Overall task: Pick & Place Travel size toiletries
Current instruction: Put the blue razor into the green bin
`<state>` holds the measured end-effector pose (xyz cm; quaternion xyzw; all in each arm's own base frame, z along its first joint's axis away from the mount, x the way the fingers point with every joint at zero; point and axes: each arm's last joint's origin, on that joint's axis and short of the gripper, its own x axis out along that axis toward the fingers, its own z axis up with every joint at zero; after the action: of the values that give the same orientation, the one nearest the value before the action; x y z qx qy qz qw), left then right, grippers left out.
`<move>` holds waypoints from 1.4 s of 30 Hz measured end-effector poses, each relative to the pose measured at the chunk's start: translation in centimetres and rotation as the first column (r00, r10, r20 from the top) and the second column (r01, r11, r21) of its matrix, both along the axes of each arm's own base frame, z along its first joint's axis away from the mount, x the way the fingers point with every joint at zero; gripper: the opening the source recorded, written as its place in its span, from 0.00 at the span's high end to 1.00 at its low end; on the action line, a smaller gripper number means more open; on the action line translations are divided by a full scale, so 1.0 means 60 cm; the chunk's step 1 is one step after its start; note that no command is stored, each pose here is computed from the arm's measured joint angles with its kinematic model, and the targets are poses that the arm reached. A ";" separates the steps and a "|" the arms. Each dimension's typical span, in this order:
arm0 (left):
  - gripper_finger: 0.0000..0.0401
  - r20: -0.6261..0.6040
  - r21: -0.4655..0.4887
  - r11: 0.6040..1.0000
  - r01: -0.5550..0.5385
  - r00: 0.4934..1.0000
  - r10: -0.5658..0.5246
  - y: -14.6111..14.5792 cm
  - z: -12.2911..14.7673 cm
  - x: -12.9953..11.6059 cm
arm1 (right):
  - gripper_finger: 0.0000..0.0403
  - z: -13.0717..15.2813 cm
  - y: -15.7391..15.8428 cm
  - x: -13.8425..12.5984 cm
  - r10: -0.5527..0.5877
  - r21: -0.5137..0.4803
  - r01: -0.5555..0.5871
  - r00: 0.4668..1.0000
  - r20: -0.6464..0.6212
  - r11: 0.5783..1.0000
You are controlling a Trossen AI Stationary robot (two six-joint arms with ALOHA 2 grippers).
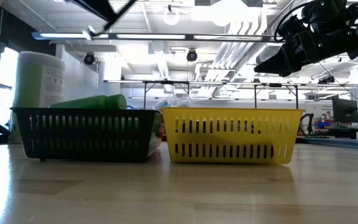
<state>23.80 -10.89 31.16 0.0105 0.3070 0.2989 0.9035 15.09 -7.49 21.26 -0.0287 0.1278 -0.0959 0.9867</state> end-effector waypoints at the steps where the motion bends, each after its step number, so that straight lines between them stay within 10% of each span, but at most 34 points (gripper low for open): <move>1: 0.92 0.013 -0.001 1.000 -0.003 1.000 0.003 0.006 -0.003 0.009 | 0.99 0.000 0.000 0.000 0.004 0.000 -0.004 1.000 0.001 1.000; 21: 0.92 0.282 -0.058 0.975 0.213 0.941 -0.189 0.122 -0.028 0.110 | 0.98 0.030 0.023 0.018 0.293 0.016 -0.303 0.932 0.213 0.953; 33: 0.92 0.272 -0.044 0.974 0.223 0.941 -0.203 0.121 -0.028 0.110 | 0.58 0.023 0.051 0.087 0.256 -0.048 -0.256 0.898 0.357 0.966; 42: 0.92 0.272 -0.044 0.974 0.223 0.941 -0.203 0.121 -0.028 0.110 | 0.53 0.009 0.059 0.157 0.292 0.011 -0.316 0.889 0.352 0.949</move>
<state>30.37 -3.61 29.50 -0.0302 0.1911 0.1864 0.9632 24.48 -3.95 21.79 0.0028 -0.0505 0.0603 0.9969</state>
